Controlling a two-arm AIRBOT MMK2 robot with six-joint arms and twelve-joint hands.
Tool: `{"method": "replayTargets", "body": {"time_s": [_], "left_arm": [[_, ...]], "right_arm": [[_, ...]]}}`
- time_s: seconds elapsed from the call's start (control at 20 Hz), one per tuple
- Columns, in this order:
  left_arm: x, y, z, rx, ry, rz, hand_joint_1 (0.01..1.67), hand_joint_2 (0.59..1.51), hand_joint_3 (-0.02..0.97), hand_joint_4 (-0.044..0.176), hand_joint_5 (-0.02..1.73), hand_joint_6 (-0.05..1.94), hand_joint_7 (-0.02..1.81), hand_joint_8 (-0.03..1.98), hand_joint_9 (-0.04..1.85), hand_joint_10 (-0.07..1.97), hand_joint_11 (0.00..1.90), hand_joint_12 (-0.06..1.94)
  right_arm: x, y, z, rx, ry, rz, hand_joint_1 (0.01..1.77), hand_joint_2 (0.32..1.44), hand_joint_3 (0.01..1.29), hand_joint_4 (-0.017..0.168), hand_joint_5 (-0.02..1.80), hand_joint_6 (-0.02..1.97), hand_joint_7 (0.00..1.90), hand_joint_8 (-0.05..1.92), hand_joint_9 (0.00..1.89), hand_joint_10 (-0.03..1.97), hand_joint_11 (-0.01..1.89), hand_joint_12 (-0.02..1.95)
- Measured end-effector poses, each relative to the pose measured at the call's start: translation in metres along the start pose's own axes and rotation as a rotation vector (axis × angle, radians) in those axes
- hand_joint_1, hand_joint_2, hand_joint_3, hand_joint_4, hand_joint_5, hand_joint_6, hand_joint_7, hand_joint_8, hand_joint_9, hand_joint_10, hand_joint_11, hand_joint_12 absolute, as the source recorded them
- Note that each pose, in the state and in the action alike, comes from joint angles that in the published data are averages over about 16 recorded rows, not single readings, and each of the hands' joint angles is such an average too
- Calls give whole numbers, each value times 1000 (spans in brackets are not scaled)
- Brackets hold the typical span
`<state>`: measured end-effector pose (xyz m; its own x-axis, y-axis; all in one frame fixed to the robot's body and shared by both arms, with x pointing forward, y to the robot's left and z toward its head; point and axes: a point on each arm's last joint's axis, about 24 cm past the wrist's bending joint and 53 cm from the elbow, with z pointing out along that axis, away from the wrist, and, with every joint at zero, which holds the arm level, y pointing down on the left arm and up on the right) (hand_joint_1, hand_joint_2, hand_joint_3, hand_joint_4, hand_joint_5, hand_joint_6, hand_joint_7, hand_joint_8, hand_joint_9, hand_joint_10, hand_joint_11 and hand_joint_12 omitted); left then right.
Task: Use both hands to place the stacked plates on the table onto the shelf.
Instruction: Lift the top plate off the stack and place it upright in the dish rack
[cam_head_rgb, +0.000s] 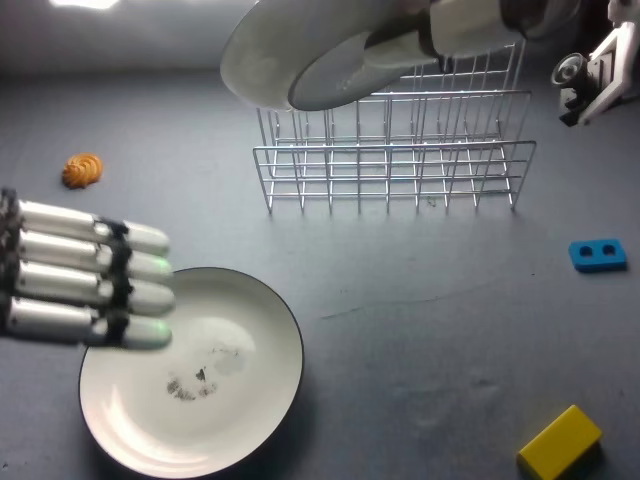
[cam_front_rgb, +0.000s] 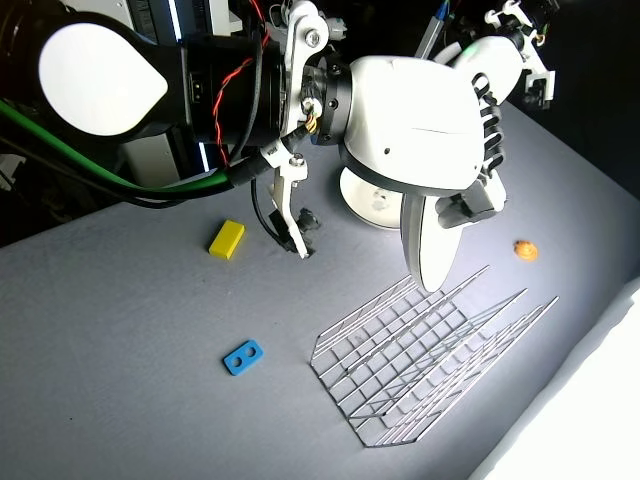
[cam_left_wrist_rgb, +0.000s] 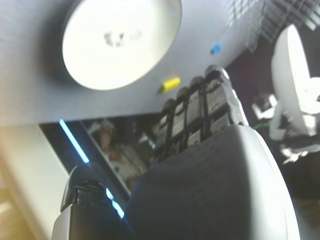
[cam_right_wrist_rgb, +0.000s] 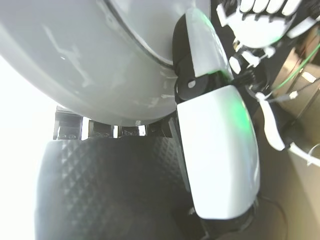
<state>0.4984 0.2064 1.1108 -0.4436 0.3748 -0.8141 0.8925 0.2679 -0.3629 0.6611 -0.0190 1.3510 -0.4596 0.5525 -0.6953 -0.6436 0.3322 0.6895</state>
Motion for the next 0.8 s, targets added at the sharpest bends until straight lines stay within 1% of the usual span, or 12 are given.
{"method": "replayTargets", "body": {"time_s": [0.15, 0.35, 0.6, 0.8], "left_arm": [[10, -11, 5, 49, 36, 16, 22, 1142, 15, 1, 38, 11, 39, 17, 24, 18, 20, 9], [29, -14, 11, 61, 108, 41, 22, 1143, 15, 0, 34, 11, 36, 16, 23, 19, 20, 8], [53, -6, 13, 27, 215, 76, 22, 1136, 15, 0, 27, 11, 33, 16, 22, 19, 19, 8], [66, 4, 13, -18, 272, 96, 22, 1130, 15, 0, 25, 11, 35, 17, 24, 19, 21, 8]], "right_arm": [[-9, -10, 0, 35, -21, 41, 1177, 1101, 14, -3, 639, 1363, 891, 1283, 918, 875, 738, 1399], [-17, -25, 1, 85, -43, 94, 1177, 1103, 14, -3, 627, 1375, 886, 1291, 920, 875, 736, 1397], [-24, -45, 1, 146, -70, 171, 1177, 1108, 14, -3, 629, 1380, 874, 1290, 912, 892, 725, 1419], [-27, -60, 2, 182, -88, 227, 1177, 1112, 14, -3, 634, 1377, 867, 1286, 903, 898, 718, 1431]]}}
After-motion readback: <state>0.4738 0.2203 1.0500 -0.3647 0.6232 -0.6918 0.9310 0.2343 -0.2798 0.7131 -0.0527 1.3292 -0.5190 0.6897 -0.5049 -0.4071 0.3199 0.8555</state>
